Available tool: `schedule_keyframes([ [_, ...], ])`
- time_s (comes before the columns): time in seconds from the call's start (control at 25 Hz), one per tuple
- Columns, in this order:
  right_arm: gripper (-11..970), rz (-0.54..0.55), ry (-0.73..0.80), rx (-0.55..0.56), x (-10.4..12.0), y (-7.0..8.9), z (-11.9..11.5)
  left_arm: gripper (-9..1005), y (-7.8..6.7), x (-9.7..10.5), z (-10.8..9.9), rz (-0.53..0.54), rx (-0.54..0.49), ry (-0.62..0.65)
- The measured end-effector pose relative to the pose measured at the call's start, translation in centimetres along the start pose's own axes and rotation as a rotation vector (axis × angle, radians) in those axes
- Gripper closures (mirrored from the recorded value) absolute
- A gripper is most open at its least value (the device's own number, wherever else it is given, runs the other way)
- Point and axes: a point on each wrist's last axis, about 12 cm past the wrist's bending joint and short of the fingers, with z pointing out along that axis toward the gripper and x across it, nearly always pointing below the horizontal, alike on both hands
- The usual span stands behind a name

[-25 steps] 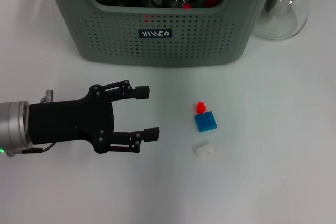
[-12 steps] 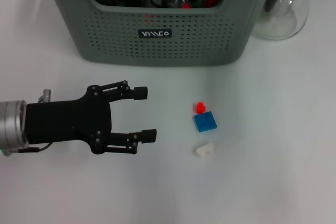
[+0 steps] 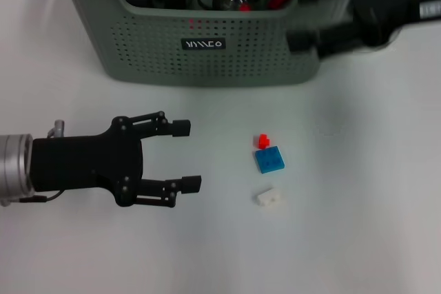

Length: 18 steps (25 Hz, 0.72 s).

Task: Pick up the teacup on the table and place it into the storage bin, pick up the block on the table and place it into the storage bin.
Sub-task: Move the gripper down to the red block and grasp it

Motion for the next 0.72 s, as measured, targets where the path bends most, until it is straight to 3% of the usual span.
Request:
schedule_keyframes([
  [0.24,45,0.084,0.186,0.004,3.0,-0.5,0.6,122,0.1,0.5,-0.4,-0.011,-0.02,0.043],
  [0.72,83,0.101,0.552,0.014,2.8,-1.6,9.7,122,0.1,0.8,-0.4,-0.018,-0.034,0.051],
])
